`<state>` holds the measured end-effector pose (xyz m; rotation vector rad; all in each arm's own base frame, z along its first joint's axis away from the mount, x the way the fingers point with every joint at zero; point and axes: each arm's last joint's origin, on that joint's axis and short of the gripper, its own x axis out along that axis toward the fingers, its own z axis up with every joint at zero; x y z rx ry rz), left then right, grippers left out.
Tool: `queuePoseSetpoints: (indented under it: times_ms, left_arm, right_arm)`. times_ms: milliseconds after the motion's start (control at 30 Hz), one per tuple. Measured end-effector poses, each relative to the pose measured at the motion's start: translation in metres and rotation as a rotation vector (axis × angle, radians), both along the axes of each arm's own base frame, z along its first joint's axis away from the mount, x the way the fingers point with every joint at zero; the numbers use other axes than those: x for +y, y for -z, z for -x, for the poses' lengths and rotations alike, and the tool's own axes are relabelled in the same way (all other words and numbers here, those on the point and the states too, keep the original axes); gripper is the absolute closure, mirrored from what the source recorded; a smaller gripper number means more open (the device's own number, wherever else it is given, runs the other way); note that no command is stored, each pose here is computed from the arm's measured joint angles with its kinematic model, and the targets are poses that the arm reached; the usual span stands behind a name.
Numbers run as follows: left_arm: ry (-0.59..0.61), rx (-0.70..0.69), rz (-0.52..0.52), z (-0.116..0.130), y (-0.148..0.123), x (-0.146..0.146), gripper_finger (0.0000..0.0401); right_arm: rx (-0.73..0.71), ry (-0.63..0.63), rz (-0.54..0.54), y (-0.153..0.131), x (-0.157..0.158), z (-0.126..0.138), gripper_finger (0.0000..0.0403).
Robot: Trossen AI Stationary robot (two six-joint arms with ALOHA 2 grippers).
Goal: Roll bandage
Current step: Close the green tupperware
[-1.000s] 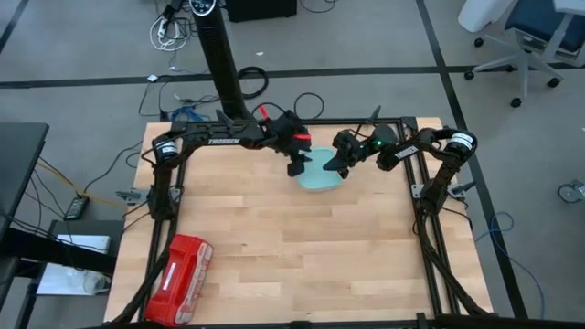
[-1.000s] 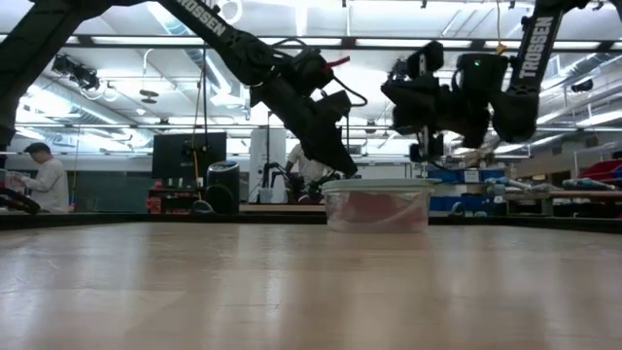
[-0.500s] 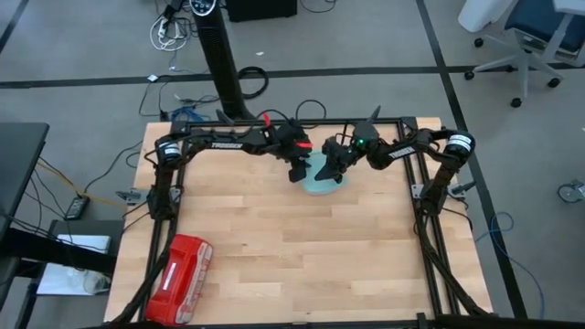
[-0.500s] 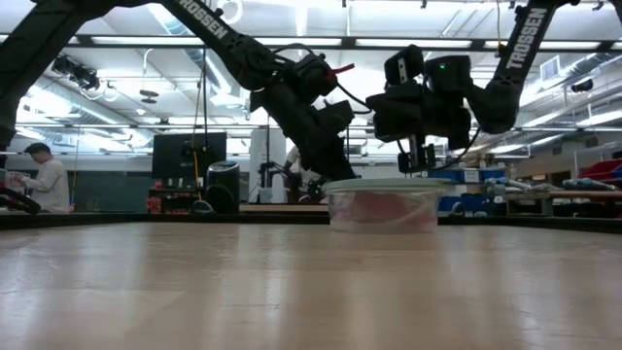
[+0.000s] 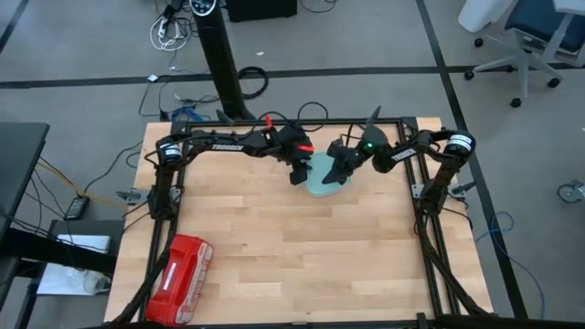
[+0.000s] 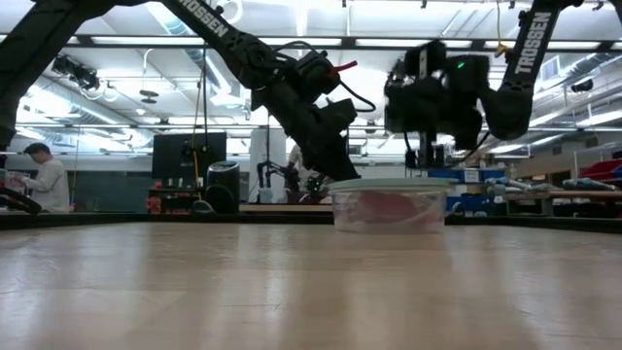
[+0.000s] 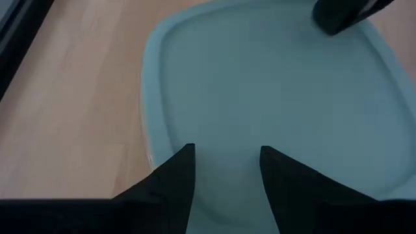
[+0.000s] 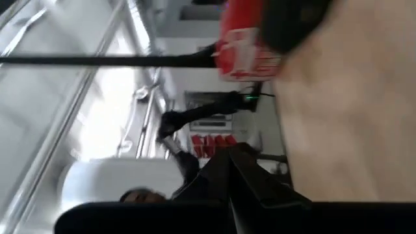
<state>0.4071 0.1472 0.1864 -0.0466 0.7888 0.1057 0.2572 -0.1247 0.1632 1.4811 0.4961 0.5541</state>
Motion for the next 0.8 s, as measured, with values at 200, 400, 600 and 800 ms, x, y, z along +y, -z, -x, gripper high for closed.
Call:
queuePoseSetpoints:
  times_ms: [200,400,600,800]
  left_arm:
    - [0.024,-0.019,0.012,-0.001,-0.001,0.0,0.0224]
    - [0.026,-0.019,0.012,-0.001,-0.001,0.0,0.0224]
    - [0.031,-0.031,0.014,-0.002,-0.003,-0.001,0.0224]
    - [0.02,-0.008,0.012,-0.001,0.001,-0.001,0.0224]
  right_arm:
    - [-0.143,-0.013,-0.003,-0.033,0.003,0.004,0.0395]
    - [-0.134,-0.021,-0.026,-0.034,0.009,0.0,0.0395]
    - [0.107,-0.024,-0.052,0.036,0.003,0.004,0.0395]
    - [-0.015,0.007,-0.061,0.008,0.004,0.005,0.0395]
